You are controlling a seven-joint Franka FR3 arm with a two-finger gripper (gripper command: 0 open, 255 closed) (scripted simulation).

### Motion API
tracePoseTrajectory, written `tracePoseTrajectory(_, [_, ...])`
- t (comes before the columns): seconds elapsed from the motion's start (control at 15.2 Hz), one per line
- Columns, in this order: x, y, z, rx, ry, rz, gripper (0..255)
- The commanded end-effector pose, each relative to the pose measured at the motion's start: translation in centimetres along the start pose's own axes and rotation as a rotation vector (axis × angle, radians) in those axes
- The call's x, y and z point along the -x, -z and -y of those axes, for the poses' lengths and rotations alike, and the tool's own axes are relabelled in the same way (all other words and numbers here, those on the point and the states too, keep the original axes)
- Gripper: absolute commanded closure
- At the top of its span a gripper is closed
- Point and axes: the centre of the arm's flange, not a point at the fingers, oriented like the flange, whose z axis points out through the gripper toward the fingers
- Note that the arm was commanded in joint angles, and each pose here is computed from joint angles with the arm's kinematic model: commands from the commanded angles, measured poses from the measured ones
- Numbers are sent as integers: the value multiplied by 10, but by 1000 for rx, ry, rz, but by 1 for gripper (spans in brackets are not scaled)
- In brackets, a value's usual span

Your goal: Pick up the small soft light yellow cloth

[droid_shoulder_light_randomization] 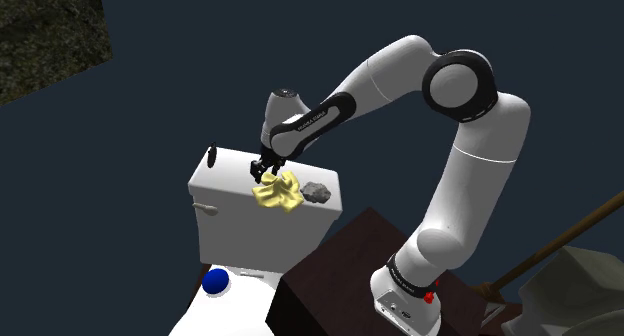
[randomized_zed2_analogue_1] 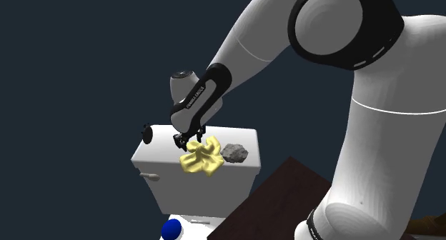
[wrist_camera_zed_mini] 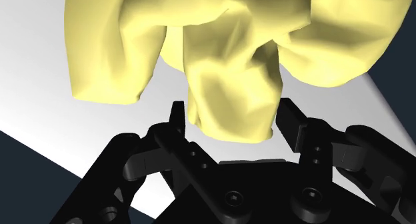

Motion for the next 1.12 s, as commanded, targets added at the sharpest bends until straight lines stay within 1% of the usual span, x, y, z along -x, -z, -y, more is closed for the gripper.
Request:
tracePoseTrajectory(0.0, [0, -1, -1, 0, -1, 1, 255])
tracePoseTrajectory(0.2, [-1, 0, 0, 0, -1, 1, 255])
tracePoseTrajectory(1.06, [-4, 68, -1, 0, -1, 1, 255])
